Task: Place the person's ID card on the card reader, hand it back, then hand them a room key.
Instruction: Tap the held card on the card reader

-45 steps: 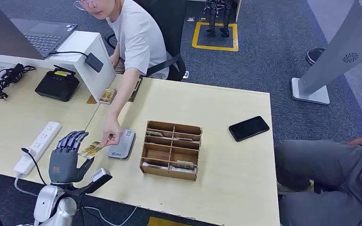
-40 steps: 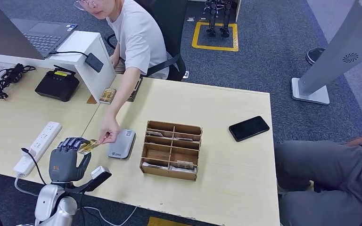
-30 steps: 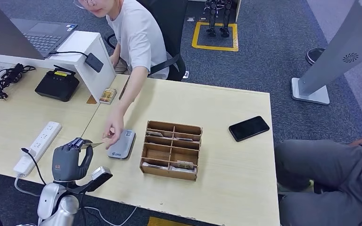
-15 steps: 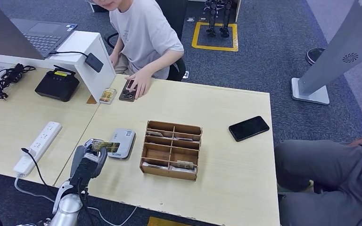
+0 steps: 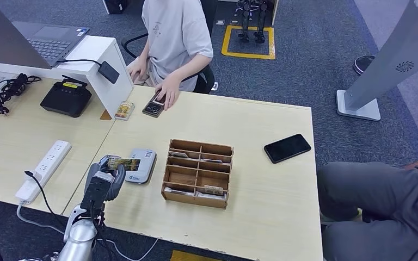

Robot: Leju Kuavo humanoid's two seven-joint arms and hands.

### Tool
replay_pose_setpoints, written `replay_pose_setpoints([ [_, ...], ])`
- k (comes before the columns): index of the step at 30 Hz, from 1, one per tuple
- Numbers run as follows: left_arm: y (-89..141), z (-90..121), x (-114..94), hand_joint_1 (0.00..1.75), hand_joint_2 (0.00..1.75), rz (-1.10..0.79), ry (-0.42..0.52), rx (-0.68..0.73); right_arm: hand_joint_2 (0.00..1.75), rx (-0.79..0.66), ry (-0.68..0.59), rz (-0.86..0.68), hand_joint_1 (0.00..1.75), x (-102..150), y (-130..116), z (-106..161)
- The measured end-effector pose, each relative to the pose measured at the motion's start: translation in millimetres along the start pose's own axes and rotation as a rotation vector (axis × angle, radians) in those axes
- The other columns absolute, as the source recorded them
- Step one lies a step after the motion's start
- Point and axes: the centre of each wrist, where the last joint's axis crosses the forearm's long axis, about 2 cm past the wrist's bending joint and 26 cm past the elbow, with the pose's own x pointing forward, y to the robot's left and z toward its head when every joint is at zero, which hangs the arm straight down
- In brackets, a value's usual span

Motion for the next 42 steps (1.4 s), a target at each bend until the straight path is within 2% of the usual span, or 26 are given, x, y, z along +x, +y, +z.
replay_pose_setpoints([
  [12,-1.2,-2.1,2.1,1.75,1.75,0.022,0.016,0.033,0.00,-0.003,-0.007,0.003,0.00,0.0,-0.1,0.0],
  [19,-2.8,-24.5,6.2,1.75,1.75,0.086,0.036,0.115,0.00,-0.001,-0.008,0.024,0.00,0.5,0.0,0.0],
  [31,-4.4,-36.3,-12.1,1.75,1.75,-0.006,0.108,0.175,0.00,0.006,-0.009,0.045,0.00,0.9,0.1,0.0],
  [42,2.5,-42.8,-41.6,1.75,1.75,-0.109,0.170,0.232,0.00,0.000,-0.022,0.069,0.00,2.5,0.1,0.1],
])
